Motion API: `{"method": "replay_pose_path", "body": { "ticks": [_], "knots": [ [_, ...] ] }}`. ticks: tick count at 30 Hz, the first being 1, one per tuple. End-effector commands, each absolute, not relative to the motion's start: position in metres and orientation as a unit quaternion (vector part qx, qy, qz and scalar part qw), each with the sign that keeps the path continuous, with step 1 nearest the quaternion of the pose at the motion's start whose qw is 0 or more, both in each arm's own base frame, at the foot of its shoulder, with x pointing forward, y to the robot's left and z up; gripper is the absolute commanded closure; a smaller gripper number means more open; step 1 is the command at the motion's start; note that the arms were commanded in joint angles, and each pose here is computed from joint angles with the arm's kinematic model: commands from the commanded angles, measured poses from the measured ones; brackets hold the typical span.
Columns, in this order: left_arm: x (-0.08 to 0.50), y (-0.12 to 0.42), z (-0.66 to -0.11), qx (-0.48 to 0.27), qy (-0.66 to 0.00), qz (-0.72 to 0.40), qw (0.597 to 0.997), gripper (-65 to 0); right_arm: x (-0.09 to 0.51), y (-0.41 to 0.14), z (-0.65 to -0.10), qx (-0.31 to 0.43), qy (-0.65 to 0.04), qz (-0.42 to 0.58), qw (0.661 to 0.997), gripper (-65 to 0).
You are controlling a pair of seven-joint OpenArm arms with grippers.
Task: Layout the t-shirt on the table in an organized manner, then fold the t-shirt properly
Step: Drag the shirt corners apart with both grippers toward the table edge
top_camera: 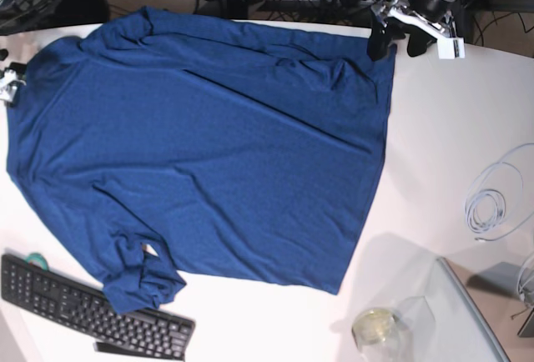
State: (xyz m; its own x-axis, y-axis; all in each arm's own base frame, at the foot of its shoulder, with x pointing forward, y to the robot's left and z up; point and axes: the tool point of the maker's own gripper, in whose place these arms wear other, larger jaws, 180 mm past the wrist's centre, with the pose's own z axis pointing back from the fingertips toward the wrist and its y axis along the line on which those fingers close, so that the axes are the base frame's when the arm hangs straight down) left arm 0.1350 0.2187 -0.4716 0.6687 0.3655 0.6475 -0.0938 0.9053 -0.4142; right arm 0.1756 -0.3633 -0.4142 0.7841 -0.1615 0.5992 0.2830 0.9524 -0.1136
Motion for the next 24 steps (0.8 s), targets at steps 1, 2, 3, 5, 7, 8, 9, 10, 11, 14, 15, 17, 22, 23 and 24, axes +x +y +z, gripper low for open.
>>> {"method": "replay_pose_path", "body": {
  "ticks": [1,2,3,5,7,8,9,10,11,14,15,17,22,23,24],
  "knots": [
    [0.13,0.216,-0.471,-0.179,-0.386,0.129,0.896,-57.8,0.181,-0.372,-0.402,-0.113,-0.324,-0.114,0.932,-48.9],
    [0.131,0.215,-0.47,-0.18,-0.387,0.128,0.895,-57.8,0.18,-0.372,-0.402,-0.113,-0.324,-0.115,0.932,-48.9],
    [0.133,0.214,-0.47,-0.181,-0.388,0.128,0.895,-57.8,0.18,-0.372,-0.402,-0.113,-0.323,-0.115,0.932,-48.9],
    [0.142,0.207,-0.471,-0.189,-0.394,0.135,0.889,-57.4,0.179,-0.372,-0.402,-0.113,-0.323,-0.115,0.932,-48.9],
    [0.144,0.202,-0.474,-0.193,-0.393,0.14,0.888,-57.4,0.179,-0.372,-0.403,-0.112,-0.323,-0.116,0.933,-48.9],
    [0.145,0.199,-0.476,-0.197,-0.393,0.145,0.887,-57.4,0.179,-0.371,-0.404,-0.111,-0.322,-0.117,0.933,-48.9],
    [0.144,0.198,-0.477,-0.198,-0.391,0.148,0.887,-57.3,0.178,-0.372,-0.405,-0.11,-0.321,-0.118,0.933,-48.9],
    [0.143,0.197,-0.479,-0.2,-0.389,0.15,0.887,-57.3,0.178,-0.372,-0.405,-0.11,-0.32,-0.118,0.933,-48.9],
    [0.145,0.195,-0.48,-0.203,-0.39,0.153,0.885,-57.1,0.175,-0.374,-0.405,-0.113,-0.319,-0.124,0.933,-48.9],
    [0.141,0.192,-0.487,-0.207,-0.38,0.162,0.887,-56.9,0.153,-0.386,-0.405,-0.106,-0.316,-0.197,0.922,-49.4],
    [0.139,0.191,-0.489,-0.208,-0.377,0.165,0.887,-56.9,0.146,-0.39,-0.404,-0.099,-0.319,-0.22,0.917,-49.5],
    [0.138,0.192,-0.49,-0.208,-0.375,0.166,0.888,-55.8,0.139,-0.389,-0.406,-0.081,-0.315,-0.243,0.914,-49.5],
    [0.139,0.193,-0.489,-0.206,-0.378,0.164,0.888,-26.2,0.13,-0.368,-0.447,-0.02,-0.269,-0.269,0.924,-49.5],
    [0.14,0.194,-0.488,-0.205,-0.379,0.164,0.887,-19.4,0.131,-0.367,-0.452,-0.012,-0.265,-0.273,0.925,-49.5],
    [0.14,0.194,-0.488,-0.205,-0.379,0.163,0.888,-13.5,0.13,-0.367,-0.458,-0.004,-0.257,-0.276,0.926,-49.5]
  ]
}}
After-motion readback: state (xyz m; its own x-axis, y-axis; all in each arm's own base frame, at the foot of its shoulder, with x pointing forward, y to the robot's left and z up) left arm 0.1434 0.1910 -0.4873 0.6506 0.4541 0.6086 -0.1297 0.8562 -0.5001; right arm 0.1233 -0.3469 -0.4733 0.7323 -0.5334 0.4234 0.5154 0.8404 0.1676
